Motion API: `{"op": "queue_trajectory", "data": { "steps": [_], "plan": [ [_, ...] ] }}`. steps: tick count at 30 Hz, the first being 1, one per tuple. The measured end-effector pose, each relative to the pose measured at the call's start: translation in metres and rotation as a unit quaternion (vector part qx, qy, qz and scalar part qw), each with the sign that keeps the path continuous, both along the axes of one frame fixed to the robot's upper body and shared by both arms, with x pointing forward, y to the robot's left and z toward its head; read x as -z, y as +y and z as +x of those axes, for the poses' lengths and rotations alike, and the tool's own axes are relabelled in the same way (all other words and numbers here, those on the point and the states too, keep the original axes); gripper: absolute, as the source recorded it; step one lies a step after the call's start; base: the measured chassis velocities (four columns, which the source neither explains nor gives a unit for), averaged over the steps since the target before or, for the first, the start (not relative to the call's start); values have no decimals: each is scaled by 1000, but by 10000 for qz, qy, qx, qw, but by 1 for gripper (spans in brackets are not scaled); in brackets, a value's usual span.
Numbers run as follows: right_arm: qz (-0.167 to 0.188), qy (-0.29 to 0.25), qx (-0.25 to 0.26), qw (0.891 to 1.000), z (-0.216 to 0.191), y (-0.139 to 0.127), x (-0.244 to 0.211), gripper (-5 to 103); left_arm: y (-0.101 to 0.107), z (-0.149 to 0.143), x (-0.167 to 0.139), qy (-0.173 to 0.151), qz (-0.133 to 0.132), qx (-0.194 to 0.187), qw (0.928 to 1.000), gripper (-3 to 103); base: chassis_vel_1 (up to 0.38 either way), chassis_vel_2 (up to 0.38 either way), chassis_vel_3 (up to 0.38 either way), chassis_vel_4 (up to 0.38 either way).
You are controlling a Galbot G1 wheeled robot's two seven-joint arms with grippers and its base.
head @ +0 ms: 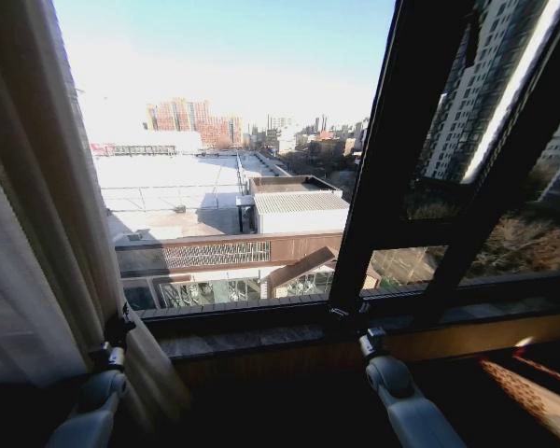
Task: Open the curtains by pulling them apart, changing their state from closed to fully open.
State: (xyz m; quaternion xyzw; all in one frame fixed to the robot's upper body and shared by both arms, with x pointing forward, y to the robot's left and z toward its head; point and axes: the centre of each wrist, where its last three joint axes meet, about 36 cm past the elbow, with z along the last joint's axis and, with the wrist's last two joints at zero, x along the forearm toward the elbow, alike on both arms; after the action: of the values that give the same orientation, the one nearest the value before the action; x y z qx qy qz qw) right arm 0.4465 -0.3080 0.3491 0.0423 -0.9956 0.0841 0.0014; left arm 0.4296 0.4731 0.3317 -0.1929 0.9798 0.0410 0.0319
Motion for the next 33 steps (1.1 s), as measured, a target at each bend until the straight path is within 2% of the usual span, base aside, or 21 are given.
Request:
{"op": "queue_trajectory", "data": {
  "steps": [2,4,5,6,9,10,13,15,19,27,31,32,33],
  "plan": [
    [0,0,0,10000,0,0,0,100,25,-4,-6,-3,78,-331,9994,0,0,0,0,0],
    [0,0,-1,10000,0,0,0,100,62,-10,-15,-5,215,-769,9968,0,0,0,0,0],
    [0,0,-1,10000,0,0,0,100,62,-10,-15,-5,215,-769,9968,0,0,0,0,0],
    [0,0,-1,10000,0,0,0,100,77,-13,-18,3,282,-947,9951,0,0,0,0,0],
    [0,0,-2,10000,0,0,0,100,132,-24,-31,36,433,-1612,9860,0,0,0,0,0],
    [0,0,-2,10000,0,0,0,100,132,-24,-31,36,433,-1612,9860,0,0,0,0,0],
    [0,0,-1,10000,0,0,0,100,177,-34,-43,82,466,-2149,9755,0,0,0,0,0],
    [0,0,-1,10000,0,0,0,100,198,-39,-49,92,468,-2395,9697,0,0,0,0,0],
    [0,0,-1,10000,0,0,0,100,211,-45,-52,105,458,-2553,9657,0,0,0,0,0],
    [0,0,-1,10000,0,0,0,100,203,-42,-46,89,394,-2504,9673,0,0,0,0,0],
    [0,0,-1,10000,0,0,0,100,193,-41,-44,101,394,-2339,9714,0,0,0,0,0],
    [0,0,-1,10000,0,0,0,100,187,-41,-43,124,407,-2209,9744,-1,0,0,0,0],
    [0,0,-1,10000,0,0,0,100,181,-42,-42,128,406,-2099,9768,5,0,0,0,0]
  ]
}}
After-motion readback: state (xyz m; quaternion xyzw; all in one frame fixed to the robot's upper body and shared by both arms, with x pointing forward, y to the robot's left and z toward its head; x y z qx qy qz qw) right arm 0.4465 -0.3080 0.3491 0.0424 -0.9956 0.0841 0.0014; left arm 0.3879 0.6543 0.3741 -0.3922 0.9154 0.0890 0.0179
